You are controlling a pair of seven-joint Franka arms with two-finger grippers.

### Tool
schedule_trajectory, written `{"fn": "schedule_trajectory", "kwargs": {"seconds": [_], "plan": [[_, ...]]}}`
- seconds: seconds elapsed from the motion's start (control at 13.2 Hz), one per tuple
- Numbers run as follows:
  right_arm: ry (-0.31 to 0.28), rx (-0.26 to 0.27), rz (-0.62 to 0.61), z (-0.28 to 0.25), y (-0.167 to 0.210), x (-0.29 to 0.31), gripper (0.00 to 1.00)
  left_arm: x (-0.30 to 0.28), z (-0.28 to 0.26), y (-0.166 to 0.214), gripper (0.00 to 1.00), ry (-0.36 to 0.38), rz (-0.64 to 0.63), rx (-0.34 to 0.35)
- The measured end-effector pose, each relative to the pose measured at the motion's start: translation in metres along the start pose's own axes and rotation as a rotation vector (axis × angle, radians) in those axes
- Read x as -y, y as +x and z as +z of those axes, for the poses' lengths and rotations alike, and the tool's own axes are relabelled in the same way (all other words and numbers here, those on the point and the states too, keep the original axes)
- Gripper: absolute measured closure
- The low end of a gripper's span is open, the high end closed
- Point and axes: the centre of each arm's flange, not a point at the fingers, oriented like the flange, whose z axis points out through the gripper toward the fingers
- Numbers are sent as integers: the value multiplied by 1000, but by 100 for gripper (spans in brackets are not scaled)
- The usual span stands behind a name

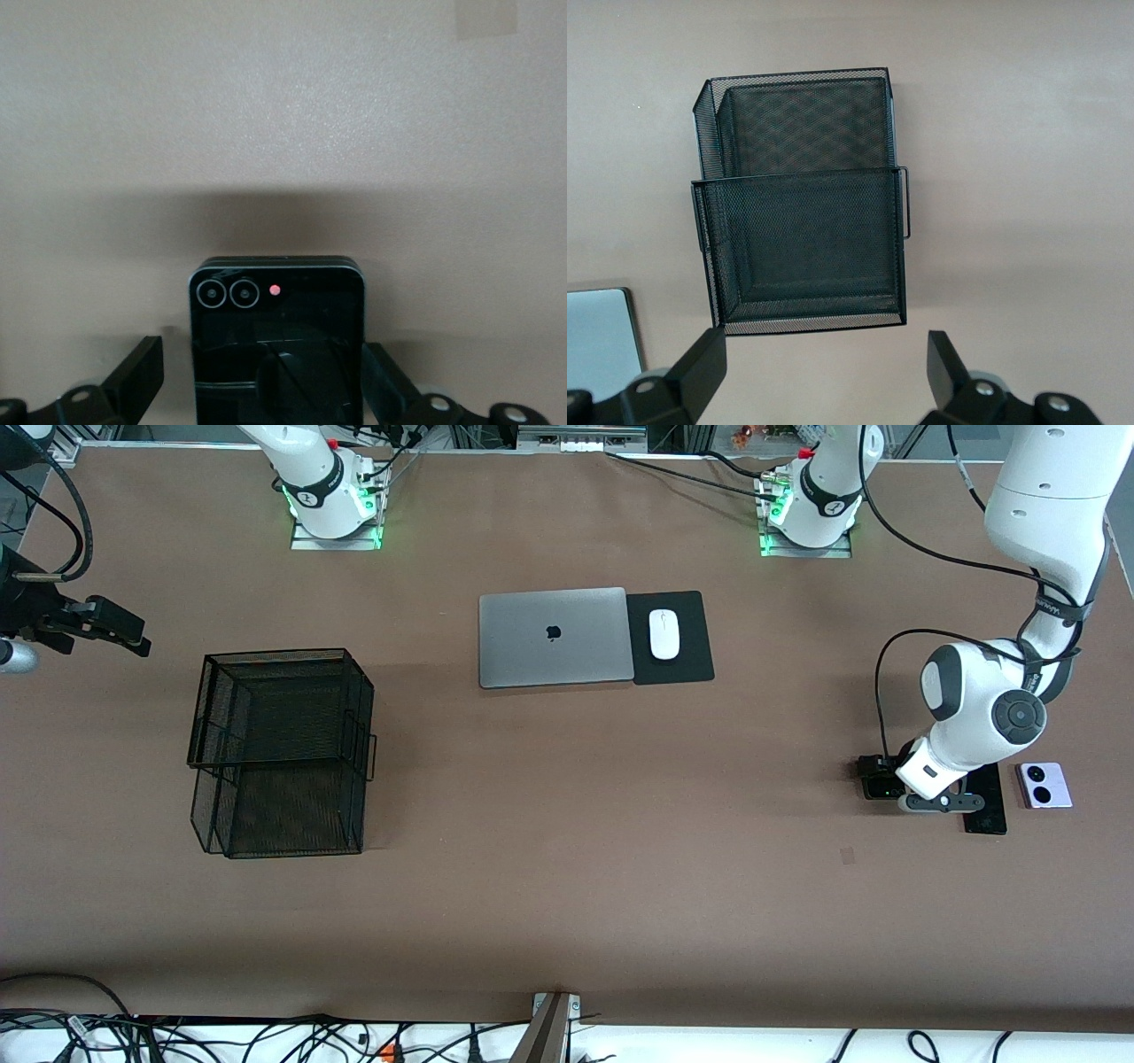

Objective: Place phones with both arms
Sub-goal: 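Lower the left gripper and grasp the black flip phone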

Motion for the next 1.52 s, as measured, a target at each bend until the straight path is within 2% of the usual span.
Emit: {"fn": "schedule_trajectory", "kwargs": {"seconds": [0.61, 0.68, 0.76, 1.06, 1.14, 1.29, 1.52], "plan": [[0, 2, 0, 0, 0, 0, 0, -3, 8, -2, 0, -10, -2, 12], [0, 2, 0, 0, 0, 0, 0, -3, 8, -2, 6, -10, -2, 12], [0, 2, 0, 0, 0, 0, 0, -3, 5, -1, 18, -9, -3, 8], [0, 2, 0, 0, 0, 0, 0, -3, 3, 1, 20, -10, -1, 1], [0, 2, 0, 0, 0, 0, 0, -5, -3, 5, 20, -12, 3, 4], [0, 2, 0, 0, 0, 0, 0, -21, -31, 19, 20, -27, 29, 55], [0, 2, 1, 0, 0, 0, 0, -55, -108, 52, 20, -50, 78, 108]]}}
